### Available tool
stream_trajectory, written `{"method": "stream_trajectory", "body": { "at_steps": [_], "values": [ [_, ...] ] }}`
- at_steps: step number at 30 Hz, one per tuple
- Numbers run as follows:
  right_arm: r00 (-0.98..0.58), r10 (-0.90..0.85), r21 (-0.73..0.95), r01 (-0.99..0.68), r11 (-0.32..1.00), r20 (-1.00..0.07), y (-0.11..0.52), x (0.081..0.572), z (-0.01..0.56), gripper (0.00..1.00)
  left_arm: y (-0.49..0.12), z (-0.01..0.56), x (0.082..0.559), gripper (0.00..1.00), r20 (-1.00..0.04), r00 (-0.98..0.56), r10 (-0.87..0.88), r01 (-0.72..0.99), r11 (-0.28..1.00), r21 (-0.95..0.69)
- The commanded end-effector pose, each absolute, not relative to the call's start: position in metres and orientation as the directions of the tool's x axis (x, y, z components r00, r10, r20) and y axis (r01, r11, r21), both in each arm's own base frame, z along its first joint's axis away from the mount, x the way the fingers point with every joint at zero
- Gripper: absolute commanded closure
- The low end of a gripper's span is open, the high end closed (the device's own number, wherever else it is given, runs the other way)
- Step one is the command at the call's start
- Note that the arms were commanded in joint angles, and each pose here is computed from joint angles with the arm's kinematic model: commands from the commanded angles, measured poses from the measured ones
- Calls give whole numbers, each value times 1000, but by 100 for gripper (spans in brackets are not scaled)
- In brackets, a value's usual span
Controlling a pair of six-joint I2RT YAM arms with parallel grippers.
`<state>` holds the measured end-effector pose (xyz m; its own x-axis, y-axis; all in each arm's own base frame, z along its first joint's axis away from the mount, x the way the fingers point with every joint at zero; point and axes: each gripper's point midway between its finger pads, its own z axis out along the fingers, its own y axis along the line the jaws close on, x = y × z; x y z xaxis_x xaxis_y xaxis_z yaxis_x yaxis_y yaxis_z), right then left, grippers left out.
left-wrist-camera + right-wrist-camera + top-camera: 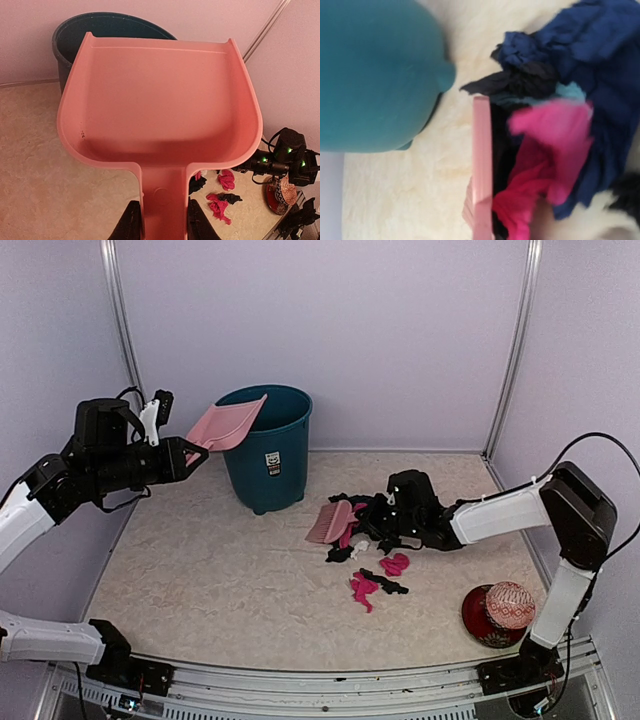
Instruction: Sweep away the paper scraps from the table
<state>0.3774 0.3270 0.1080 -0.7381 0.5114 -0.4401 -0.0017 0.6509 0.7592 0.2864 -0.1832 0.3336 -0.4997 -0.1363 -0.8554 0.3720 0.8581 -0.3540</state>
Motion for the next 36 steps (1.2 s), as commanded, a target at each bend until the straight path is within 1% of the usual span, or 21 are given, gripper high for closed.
{"method": "stream_trajectory", "body": {
  "at_steps": [1,7,14,18,21,23,26,28,30,32,36],
  "values": [
    [-727,516,692,78,717,-453,288,366,98,100,-192,346,290,100,-868,-475,-144,391,849,-355],
    [-699,519,669,77,739,-493,256,349,114,100,-209,343,289,100,-863,-488,-131,404,843,-356],
    [-658,486,710,-107,696,-575,249,331,186,100,-231,343,277,100,-868,-489,-89,426,844,-326],
    [-590,464,670,-187,718,-661,235,327,228,100,-246,335,263,100,-870,-491,-48,447,843,-300],
    [-500,443,607,-228,762,-744,217,328,258,100,-259,326,251,100,-868,-497,-7,464,843,-273],
    [-431,415,547,-246,801,-801,204,331,273,100,-266,320,243,100,-870,-492,22,471,847,-245],
    [-339,349,434,-220,874,-874,180,340,286,100,-276,309,234,100,-872,-486,60,485,849,-212],
    [-281,272,329,-183,926,-920,166,347,289,100,-285,298,226,100,-865,-493,96,509,838,-197],
    [-231,157,193,-141,971,-960,153,354,290,100,-294,287,216,100,-857,-497,133,527,831,-177],
    [-204,58,79,-96,992,-977,143,361,287,100,-303,273,205,100,-848,-501,176,546,824,-152],
    [-147,-164,-151,-95,984,-975,142,377,279,100,-315,245,182,100,-825,-503,258,582,806,-103]
  ]
}}
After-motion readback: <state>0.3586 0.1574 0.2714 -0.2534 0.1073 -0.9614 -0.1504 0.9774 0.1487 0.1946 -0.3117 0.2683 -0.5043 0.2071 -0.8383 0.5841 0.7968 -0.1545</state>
